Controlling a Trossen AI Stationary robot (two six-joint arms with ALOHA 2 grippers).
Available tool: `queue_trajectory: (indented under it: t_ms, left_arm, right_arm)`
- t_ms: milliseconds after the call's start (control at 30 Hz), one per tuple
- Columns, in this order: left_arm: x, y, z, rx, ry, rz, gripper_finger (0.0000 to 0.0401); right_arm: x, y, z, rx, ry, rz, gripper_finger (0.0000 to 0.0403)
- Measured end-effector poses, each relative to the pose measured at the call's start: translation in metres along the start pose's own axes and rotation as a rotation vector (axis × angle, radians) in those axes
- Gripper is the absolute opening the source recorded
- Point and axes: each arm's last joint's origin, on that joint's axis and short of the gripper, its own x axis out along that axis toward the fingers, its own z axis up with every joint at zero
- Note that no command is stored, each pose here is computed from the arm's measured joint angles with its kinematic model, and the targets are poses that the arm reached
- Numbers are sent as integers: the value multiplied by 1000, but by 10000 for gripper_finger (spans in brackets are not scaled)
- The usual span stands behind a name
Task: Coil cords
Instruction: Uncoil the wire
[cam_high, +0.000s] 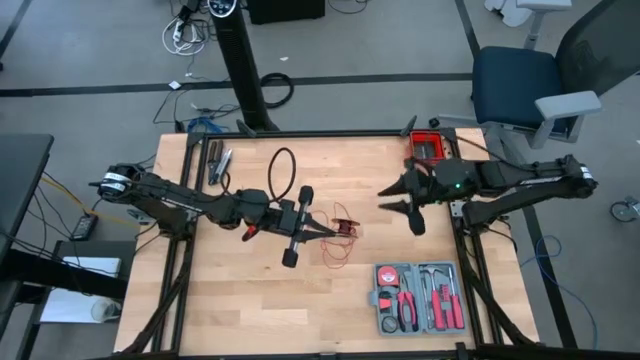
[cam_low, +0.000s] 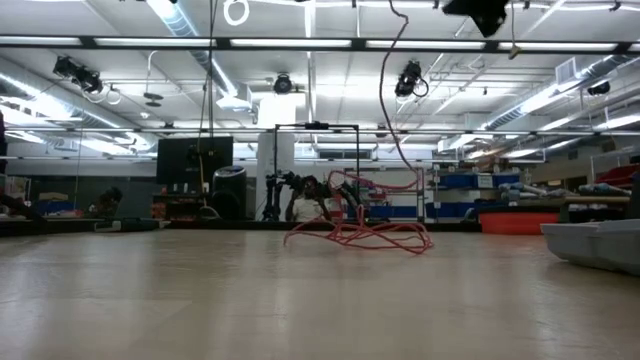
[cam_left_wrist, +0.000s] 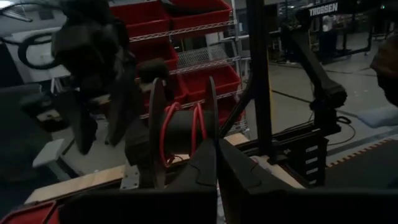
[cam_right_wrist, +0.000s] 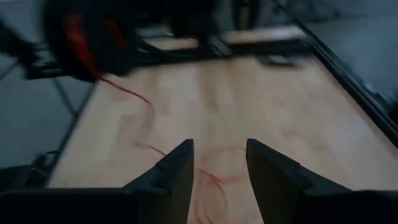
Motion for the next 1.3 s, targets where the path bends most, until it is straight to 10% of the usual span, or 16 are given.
queue_trajectory:
  t_ms: [433, 1300]
  left_arm:
    - [0, -3, 5, 22, -54, -43, 3]
    - [0, -1, 11, 99, -105, 15, 3]
  right_arm:
    - [67, 24, -5, -225, 17, 176, 139]
    - [93, 32, -12, -163, 40, 331, 132]
